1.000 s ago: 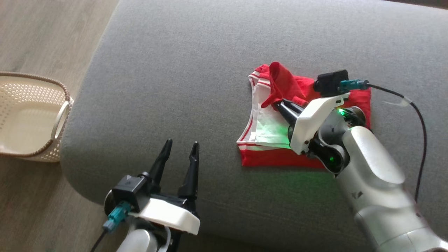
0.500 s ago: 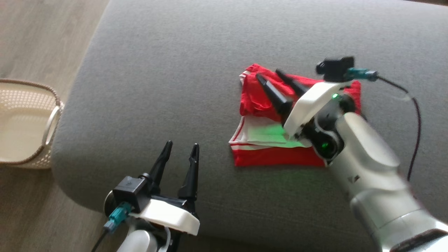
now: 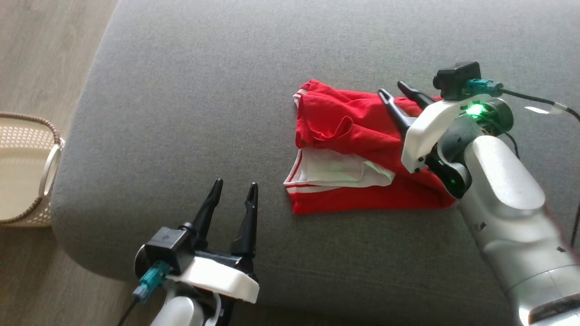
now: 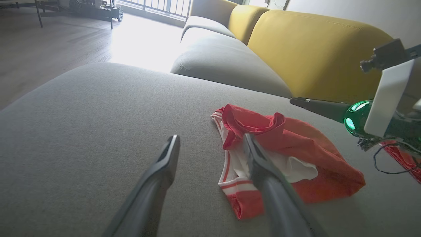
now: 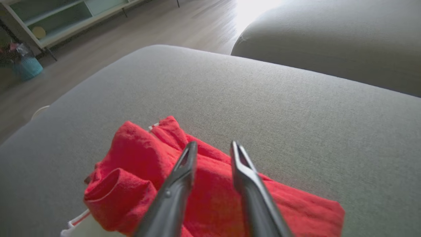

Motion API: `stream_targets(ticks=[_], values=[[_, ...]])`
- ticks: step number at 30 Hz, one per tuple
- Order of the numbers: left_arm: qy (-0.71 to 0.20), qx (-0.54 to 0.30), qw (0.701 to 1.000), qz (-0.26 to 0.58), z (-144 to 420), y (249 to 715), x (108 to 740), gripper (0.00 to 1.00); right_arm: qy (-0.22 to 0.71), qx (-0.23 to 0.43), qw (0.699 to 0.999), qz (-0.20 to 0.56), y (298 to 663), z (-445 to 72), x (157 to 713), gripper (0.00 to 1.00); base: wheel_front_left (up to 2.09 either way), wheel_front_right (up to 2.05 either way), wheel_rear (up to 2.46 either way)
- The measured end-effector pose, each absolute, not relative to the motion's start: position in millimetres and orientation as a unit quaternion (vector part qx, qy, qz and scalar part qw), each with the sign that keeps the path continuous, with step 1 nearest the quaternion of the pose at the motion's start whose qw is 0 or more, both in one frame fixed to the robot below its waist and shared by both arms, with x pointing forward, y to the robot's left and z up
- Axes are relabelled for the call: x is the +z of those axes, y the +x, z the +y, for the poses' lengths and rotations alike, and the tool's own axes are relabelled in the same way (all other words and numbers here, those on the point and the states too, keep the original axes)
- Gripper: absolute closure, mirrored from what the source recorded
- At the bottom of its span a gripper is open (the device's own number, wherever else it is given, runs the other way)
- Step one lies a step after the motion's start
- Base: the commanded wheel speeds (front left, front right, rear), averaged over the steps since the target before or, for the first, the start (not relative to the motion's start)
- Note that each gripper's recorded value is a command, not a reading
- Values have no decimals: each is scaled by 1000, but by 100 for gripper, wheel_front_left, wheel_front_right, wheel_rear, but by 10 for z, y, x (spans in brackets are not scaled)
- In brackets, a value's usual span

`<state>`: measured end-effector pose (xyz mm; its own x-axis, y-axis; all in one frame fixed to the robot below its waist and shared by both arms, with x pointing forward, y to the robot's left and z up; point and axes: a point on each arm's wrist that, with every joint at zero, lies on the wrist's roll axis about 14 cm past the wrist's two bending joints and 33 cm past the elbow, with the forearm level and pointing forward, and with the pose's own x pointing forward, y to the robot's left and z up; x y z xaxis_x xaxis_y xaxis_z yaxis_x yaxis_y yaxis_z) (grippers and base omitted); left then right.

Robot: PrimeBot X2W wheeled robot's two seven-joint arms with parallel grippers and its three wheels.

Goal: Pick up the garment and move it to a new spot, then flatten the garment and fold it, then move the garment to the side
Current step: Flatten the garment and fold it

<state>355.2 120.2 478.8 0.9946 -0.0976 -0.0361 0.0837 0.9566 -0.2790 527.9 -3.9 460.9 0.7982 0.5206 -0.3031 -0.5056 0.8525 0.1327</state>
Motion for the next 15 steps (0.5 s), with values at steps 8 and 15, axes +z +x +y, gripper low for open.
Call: stream_targets(ticks=[8,15], values=[[-138,-33,989,31,1266,3533,4746,0,-32,276,931,238,5219,-81,4217,100,0,0,0],[-138,-30,990,29,1279,3530,4756,0,-5,314,904,290,4960,224,4105,100,0,0,0]])
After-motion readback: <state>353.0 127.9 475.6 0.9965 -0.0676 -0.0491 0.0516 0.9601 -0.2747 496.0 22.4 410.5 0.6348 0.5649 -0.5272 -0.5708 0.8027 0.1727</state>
